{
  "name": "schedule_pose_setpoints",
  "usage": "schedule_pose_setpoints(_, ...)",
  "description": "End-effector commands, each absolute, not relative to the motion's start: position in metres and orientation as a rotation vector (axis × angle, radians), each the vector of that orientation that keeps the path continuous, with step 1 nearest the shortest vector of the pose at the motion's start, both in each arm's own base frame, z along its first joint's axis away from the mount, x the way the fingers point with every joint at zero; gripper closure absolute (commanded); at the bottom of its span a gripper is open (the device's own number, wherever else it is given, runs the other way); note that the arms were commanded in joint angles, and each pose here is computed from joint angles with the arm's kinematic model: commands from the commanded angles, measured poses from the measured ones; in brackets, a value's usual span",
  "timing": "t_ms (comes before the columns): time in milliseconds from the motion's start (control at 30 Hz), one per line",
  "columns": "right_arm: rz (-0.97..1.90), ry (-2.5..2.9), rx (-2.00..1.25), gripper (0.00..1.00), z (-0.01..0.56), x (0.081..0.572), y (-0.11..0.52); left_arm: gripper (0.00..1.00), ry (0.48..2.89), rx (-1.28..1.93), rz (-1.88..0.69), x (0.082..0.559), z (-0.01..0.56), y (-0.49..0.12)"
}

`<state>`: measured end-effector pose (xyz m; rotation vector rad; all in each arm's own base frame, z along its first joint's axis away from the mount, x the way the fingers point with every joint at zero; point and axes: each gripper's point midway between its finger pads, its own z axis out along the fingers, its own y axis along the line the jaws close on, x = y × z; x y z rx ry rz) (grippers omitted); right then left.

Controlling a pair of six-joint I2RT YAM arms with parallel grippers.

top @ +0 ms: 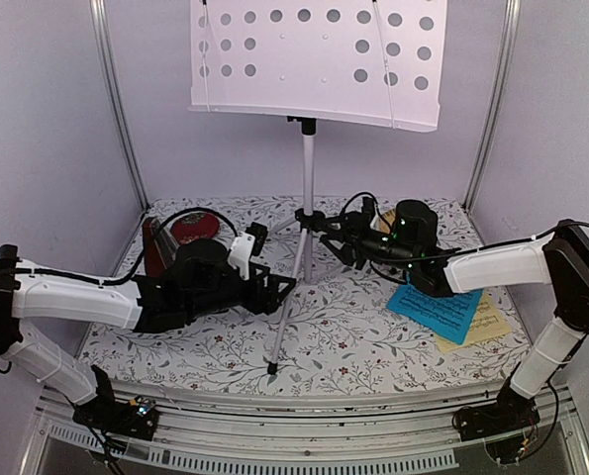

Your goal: Pack up the instrument practice props

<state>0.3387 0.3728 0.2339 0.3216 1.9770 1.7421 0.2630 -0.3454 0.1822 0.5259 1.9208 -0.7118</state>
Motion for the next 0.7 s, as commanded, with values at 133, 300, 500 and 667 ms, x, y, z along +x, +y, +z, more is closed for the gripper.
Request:
schedule_pose_setpoints(133,1.479,1.765,0.126,0.41,0.292,0.318,0.322,0.23,1.872,0.434,-0.866,0.276,0.212,-0.348)
schedule_pose_setpoints(300,1.337,1.682,-0.057,0.34,0.319,0.32,0.299,0.23,1.852,0.423,-1.007,0.273,0.22,-0.346)
schedule_pose_setpoints(500,1.361,1.597,-0.448,0.37,0.344,0.331,0.323,0.24,1.867,0.456,-1.029,0.274,0.217,-0.349)
schedule_pose_setpoints(667,1.349,1.495,-0.696,0.38,0.363,0.336,0.348,0.28,1.869,0.481,-1.101,0.273,0.219,-0.355)
